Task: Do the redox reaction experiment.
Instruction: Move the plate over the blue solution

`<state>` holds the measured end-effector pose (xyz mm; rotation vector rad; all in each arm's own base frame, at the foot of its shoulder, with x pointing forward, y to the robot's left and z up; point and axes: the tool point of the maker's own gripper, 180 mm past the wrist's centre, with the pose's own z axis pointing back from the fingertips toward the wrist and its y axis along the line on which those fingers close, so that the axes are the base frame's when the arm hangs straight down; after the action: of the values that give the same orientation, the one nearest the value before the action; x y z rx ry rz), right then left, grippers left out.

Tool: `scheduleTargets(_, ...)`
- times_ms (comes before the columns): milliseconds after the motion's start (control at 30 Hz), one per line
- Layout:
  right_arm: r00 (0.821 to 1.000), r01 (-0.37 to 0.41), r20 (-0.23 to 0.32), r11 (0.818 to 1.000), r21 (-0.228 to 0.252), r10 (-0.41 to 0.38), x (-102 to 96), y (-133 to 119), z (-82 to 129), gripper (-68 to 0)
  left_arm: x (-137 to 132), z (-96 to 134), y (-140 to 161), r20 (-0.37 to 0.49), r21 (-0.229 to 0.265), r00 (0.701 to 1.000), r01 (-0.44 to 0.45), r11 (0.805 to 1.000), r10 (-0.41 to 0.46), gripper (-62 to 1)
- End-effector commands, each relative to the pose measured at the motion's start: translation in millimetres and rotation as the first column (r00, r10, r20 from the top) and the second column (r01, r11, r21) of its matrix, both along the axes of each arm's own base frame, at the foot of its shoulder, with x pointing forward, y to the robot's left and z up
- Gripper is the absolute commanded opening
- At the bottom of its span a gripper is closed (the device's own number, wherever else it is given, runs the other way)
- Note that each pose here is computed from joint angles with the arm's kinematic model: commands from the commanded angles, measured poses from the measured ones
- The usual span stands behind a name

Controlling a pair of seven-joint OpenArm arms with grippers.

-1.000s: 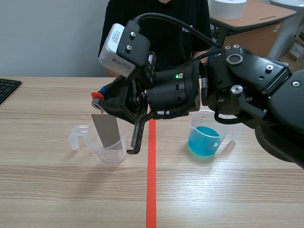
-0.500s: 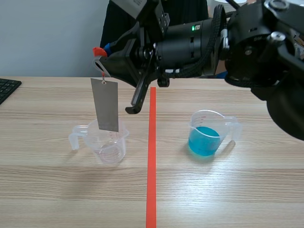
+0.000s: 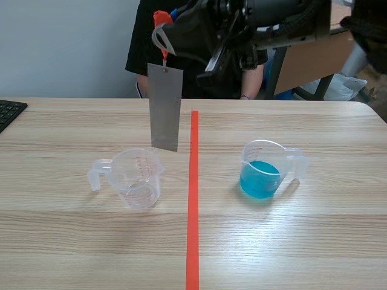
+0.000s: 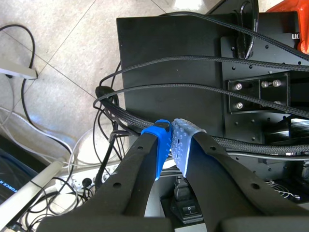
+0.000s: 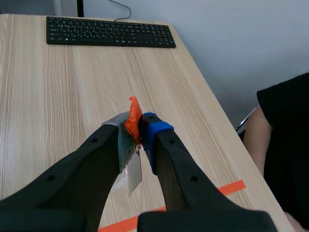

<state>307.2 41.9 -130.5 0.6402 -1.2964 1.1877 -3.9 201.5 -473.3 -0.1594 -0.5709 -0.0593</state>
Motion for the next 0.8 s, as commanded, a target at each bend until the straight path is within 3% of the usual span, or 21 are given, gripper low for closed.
scheduleTargets(0,0.999,0.026,0.037,1.0,0.01,-0.026,6.8,-7.8,16.0,-66.2,2.9,3.5,1.3,0.015,0.0,1.0,-0.004,1.0,0.004,-56.4)
scheduleTargets(300,0.981,0.189,0.052,0.98,-0.059,-0.186,33.3,-59.5,20.7,-66.2,2.6,3.3,1.2,0.013,0.0,1.0,-0.004,1.0,0.004,-56.4)
scheduleTargets(567,0.944,0.329,0.0,0.943,-0.054,-0.329,42.6,-105.8,12.8,-66.2,0.3,5.1,5.5,0.013,0.009,1.0,0.002,1.0,-0.003,-56.4)
scheduleTargets(633,0.937,0.347,-0.007,0.936,-0.063,-0.348,42.4,-114.5,9.5,-66.2,-3.1,9.3,9.5,0.021,0.013,1.0,0.011,1.0,-0.012,-56.4)
scheduleTargets(767,0.943,0.326,-0.037,0.943,-0.07,-0.329,34.1,-119.6,2.0,-66.2,-6.0,25.1,16.2,0.067,0.02,0.997,0.048,0.999,-0.049,-56.4)
